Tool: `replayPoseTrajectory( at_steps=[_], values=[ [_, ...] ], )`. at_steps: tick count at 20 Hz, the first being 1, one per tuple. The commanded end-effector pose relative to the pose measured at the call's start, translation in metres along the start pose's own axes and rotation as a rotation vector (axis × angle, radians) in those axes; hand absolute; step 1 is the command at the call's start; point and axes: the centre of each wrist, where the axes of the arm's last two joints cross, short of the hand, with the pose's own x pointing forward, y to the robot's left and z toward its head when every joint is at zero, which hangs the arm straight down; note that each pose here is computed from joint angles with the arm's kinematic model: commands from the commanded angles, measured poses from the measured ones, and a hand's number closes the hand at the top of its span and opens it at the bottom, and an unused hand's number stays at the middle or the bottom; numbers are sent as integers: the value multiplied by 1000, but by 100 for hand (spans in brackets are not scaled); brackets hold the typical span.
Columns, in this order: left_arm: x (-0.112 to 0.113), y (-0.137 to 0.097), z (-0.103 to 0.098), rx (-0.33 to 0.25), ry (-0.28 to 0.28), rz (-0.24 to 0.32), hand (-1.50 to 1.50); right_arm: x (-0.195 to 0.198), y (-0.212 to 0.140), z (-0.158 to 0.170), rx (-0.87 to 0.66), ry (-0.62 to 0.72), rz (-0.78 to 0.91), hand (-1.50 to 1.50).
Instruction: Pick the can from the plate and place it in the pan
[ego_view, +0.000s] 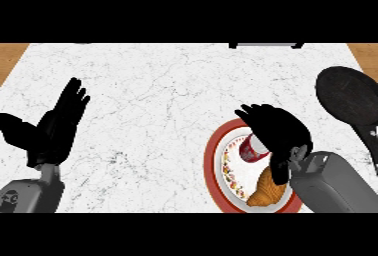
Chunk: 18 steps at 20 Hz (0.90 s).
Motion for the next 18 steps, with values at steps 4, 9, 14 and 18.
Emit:
replayPoseTrajectory(
  at_steps=[4, 9, 14, 18],
  values=[
    [17, 9, 2, 16, -5, -15, 0, 0, 31, -23, -2, -11, -22, -150],
    [-2, 11, 9, 1, -10, -3, 0, 10, 32, -46, 1, -21, -45, -150],
    [3, -8, -11, 1, -8, -18, 0, 4, 40, -47, 65, -36, -59, -150],
    [29, -14, 11, -4, -8, 4, 0, 7, 37, -59, -8, -140, -27, 150]
  ],
)
